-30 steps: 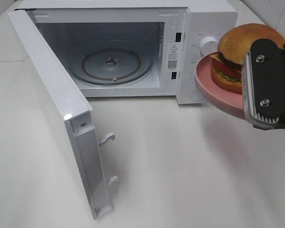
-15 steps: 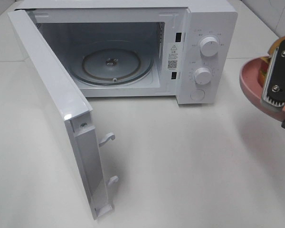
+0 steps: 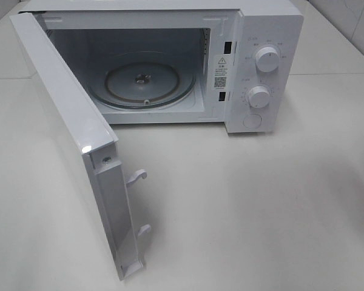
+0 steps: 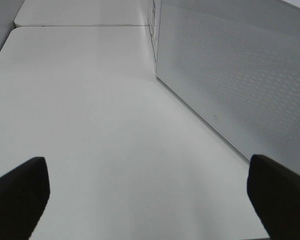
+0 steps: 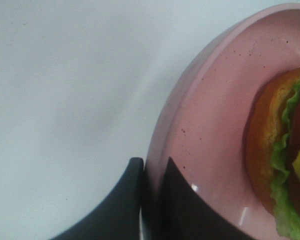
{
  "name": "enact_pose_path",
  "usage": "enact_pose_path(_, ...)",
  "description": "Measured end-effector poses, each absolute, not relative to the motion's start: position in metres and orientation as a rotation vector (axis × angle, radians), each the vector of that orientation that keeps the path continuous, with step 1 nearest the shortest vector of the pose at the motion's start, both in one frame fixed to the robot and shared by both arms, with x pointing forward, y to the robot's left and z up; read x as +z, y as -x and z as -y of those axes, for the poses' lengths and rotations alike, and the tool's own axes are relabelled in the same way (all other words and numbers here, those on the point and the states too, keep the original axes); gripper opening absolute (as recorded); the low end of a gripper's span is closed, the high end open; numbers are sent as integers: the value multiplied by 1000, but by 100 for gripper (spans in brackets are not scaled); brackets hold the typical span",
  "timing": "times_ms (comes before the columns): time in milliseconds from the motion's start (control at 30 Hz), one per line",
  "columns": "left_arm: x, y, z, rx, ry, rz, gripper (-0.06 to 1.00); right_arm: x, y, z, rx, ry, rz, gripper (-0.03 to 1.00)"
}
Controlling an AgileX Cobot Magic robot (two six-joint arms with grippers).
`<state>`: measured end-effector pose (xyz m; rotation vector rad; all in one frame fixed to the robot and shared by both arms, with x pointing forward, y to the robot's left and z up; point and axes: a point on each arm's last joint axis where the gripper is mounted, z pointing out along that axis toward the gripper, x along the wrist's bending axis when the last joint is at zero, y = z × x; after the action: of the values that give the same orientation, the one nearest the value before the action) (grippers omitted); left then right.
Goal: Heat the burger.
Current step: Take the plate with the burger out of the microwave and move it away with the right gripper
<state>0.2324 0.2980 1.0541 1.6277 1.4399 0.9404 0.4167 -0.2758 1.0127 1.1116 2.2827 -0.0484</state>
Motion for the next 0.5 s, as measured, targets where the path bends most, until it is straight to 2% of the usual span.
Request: enact_pose_path(500, 1054, -232, -298, 940, -1628, -1440, 100, 1003, -416, 310, -165, -1385, -2090, 5)
